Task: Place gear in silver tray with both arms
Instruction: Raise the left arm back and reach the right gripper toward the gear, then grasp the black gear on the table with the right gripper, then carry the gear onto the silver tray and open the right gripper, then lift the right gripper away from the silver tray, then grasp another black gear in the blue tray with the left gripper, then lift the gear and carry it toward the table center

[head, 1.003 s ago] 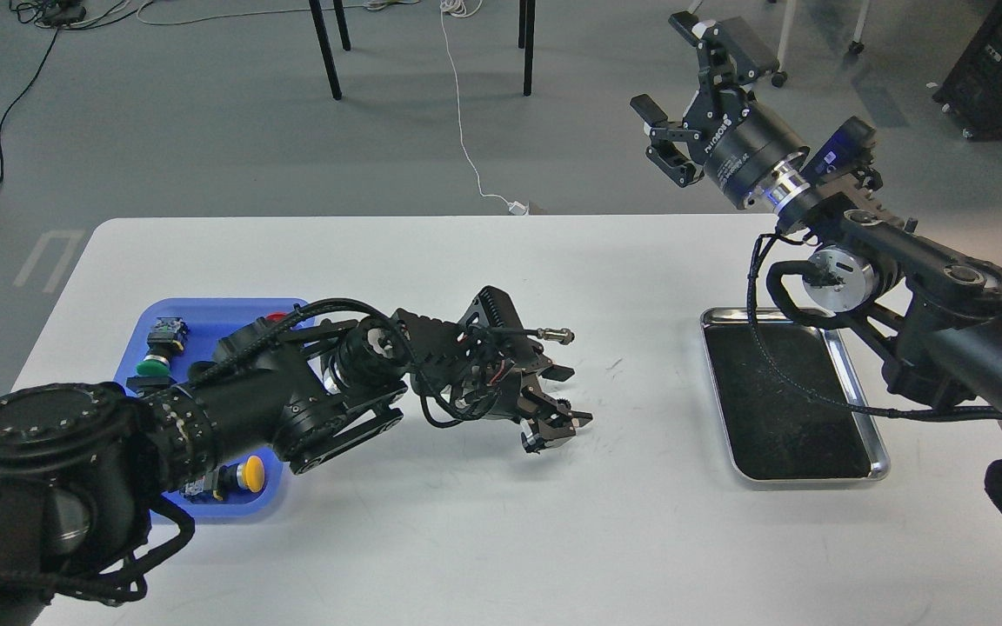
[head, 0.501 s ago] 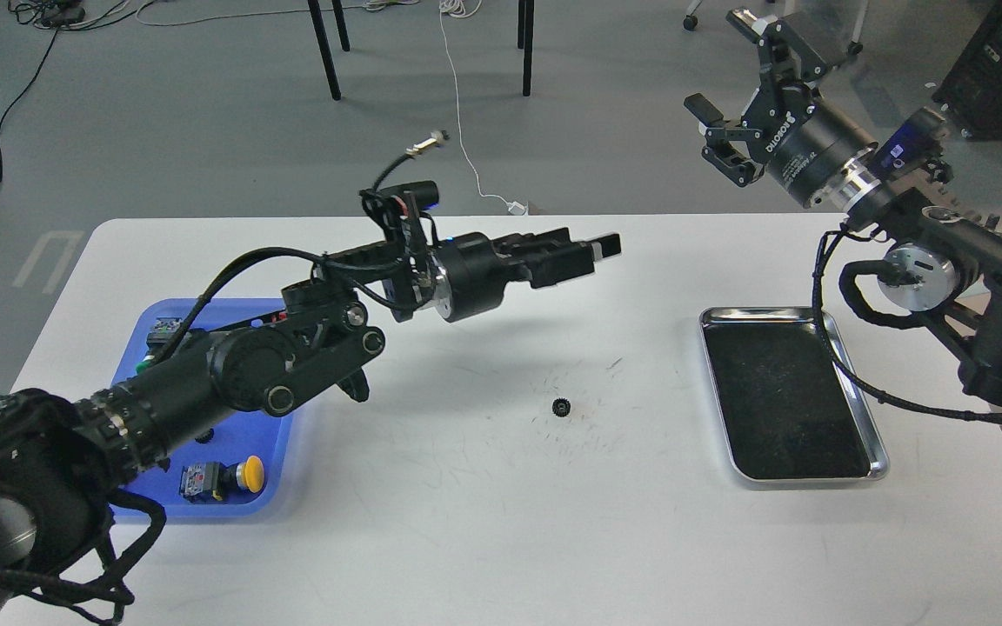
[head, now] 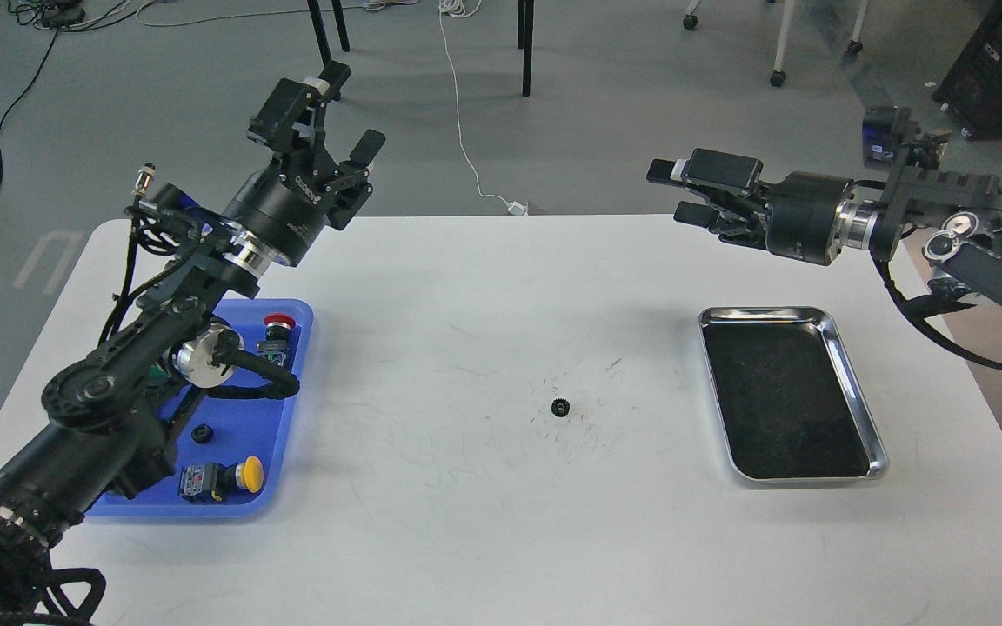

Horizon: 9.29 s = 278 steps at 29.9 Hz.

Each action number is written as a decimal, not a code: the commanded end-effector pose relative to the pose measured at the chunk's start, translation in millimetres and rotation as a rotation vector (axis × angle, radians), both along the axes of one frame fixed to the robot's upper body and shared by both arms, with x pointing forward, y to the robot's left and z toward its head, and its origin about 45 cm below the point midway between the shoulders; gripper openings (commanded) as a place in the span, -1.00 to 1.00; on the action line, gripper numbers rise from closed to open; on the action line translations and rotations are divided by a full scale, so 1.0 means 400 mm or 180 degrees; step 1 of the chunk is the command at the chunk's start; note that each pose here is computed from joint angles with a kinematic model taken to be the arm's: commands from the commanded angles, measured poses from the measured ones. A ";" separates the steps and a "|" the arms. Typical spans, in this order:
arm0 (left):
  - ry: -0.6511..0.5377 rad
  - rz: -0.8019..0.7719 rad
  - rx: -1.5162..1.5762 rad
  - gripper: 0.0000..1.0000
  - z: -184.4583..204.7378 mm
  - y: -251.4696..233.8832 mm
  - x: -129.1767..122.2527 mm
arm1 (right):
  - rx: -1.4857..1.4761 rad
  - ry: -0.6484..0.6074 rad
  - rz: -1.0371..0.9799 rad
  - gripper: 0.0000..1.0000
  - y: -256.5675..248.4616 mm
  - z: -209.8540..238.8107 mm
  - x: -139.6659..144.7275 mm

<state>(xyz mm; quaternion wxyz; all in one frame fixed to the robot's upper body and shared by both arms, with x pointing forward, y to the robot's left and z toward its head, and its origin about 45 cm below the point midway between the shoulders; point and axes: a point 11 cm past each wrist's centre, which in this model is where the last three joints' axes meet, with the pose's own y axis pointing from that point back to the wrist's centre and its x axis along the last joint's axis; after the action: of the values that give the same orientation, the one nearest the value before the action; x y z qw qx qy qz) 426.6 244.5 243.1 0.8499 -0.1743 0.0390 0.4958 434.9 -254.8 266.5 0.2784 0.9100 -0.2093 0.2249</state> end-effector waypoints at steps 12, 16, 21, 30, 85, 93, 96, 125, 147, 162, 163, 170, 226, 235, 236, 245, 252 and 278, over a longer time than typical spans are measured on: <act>0.0382 0.0126 -0.0489 0.96 -0.028 0.079 -0.013 | -0.2304 -0.0598 0.1758 0.97 0.173 -0.078 -0.032; 0.0400 0.0096 -0.0516 0.96 -0.035 0.063 -0.014 | -0.2534 -0.0675 0.1969 0.97 0.186 -0.109 -0.041; 0.0378 0.0057 -0.0516 0.96 -0.028 0.052 -0.017 | -0.2706 -0.0814 0.2247 0.97 0.218 -0.139 -0.055; 0.0382 0.0058 -0.0526 0.96 -0.031 0.052 -0.021 | -0.2736 -0.0991 0.2650 0.87 0.271 -0.220 -0.103; 0.0405 0.0044 -0.0545 0.96 -0.039 0.044 -0.025 | -0.2765 -0.1030 0.2916 -0.18 0.330 -0.320 -0.145; 0.0445 0.0051 -0.0552 0.96 -0.053 0.041 -0.032 | -0.2757 -0.1018 0.2909 -0.42 0.329 -0.322 -0.146; 0.0456 0.0049 -0.0560 0.96 -0.057 0.039 -0.034 | -0.2750 -0.1018 0.2903 -0.54 0.330 -0.321 -0.146; 0.0458 0.0001 -0.0609 0.96 -0.061 0.011 -0.035 | -0.3045 -0.0825 0.1771 -0.65 -0.095 -0.123 -0.057; 0.0447 -0.0078 -0.0585 0.96 -0.066 -0.027 -0.037 | -0.3270 -0.0422 0.1472 -0.62 -0.269 -0.265 -0.106; 0.0418 -0.0061 -0.0559 0.96 -0.060 -0.016 -0.035 | -0.3068 -0.0643 0.1358 0.87 -0.245 -0.244 -0.091; 0.0413 -0.0049 -0.0536 0.96 -0.060 -0.011 -0.035 | -0.2969 -0.0712 0.1263 0.91 -0.238 -0.224 -0.081; -0.0124 -0.0226 0.0147 0.96 0.021 0.023 -0.058 | -0.1323 -0.0684 0.0235 0.96 -0.103 -0.133 -0.057; -0.0870 -0.2472 0.6325 0.19 -0.264 0.411 -0.340 | 0.1949 0.0605 -0.1597 0.97 0.072 -0.203 -0.080; -0.0811 -0.2528 0.6319 -0.02 -0.281 0.415 -0.349 | 0.1963 0.0604 -0.1599 0.97 0.073 -0.200 -0.079; -0.0806 -0.2558 0.6318 -0.08 -0.285 0.415 -0.353 | 0.1963 0.0604 -0.1599 0.97 0.073 -0.200 -0.079; -0.0767 -0.2556 0.6341 -0.60 -0.287 0.425 -0.353 | 0.1963 0.0604 -0.1599 0.97 0.073 -0.200 -0.079; -0.0779 -0.2533 0.6352 -0.80 -0.282 0.425 -0.347 | 0.1968 0.0596 -0.1596 0.97 0.073 -0.197 -0.078; -0.2853 -0.2995 0.5520 -0.78 -0.096 -0.254 -0.201 | 0.2931 0.0220 -0.1716 0.97 0.101 0.128 0.088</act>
<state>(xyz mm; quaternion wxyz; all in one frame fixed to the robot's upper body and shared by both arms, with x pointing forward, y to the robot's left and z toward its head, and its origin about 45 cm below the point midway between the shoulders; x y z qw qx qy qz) 355.2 181.8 215.5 0.7159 0.3781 -0.5788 -0.0971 463.9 -215.2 302.6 -0.0744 0.8647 -0.4968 0.0075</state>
